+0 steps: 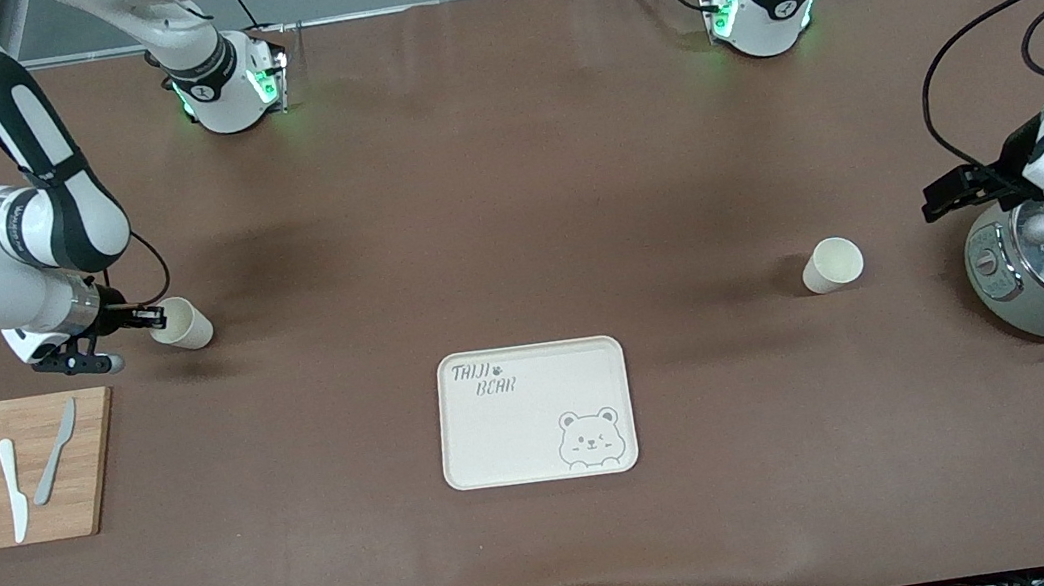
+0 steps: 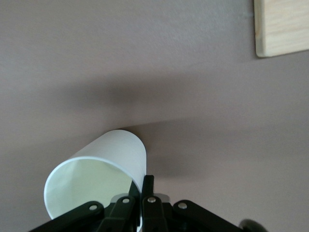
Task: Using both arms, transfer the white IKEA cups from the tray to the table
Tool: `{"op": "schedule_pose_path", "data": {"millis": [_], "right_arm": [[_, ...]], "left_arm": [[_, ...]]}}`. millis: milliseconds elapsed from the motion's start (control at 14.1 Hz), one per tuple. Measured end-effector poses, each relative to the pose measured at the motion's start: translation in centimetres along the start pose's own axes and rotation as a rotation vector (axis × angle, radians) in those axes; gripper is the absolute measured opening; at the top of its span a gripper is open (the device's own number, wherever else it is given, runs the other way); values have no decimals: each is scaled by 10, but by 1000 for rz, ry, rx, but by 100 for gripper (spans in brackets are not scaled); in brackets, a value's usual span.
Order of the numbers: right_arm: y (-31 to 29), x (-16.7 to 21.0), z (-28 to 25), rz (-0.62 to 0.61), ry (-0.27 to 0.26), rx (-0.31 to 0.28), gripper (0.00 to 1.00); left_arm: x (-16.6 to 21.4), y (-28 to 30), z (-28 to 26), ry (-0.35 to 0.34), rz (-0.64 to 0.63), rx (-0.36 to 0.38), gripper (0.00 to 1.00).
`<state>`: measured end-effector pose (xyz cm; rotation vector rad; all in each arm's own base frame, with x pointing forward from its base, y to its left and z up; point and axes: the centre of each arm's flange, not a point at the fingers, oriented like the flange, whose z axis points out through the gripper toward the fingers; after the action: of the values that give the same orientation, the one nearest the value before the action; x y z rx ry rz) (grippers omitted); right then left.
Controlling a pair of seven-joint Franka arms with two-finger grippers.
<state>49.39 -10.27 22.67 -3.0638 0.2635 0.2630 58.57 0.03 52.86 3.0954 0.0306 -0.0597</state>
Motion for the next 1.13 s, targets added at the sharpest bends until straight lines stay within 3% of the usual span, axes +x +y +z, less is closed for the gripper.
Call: {"op": "schedule_pose_path", "data": {"millis": [212, 424, 566, 707, 848, 990, 1131], "right_arm": [[1, 1, -1, 0, 1, 1, 6], [1, 3, -3, -1, -1, 1, 36], [-1, 13, -22, -5, -29, 7, 57], [-5, 34, -67, -14, -40, 15, 77], [-9, 57, -129, -26, 8, 17, 97], [-16, 74, -188, -42, 61, 17, 100], [-22, 84, -237, -55, 82, 17, 100]], "left_arm": [[-3, 0, -44, 15, -25, -1, 100], [-6, 3, -73, 33, -67, -2, 100], [-7, 4, -82, 40, -67, -2, 100], [-9, 4, -85, 26, -66, -1, 100], [-10, 5, -88, 25, -65, 0, 100], [-12, 8, -94, 35, -58, -1, 100], [-18, 23, -105, 52, -31, 0, 100]]}}
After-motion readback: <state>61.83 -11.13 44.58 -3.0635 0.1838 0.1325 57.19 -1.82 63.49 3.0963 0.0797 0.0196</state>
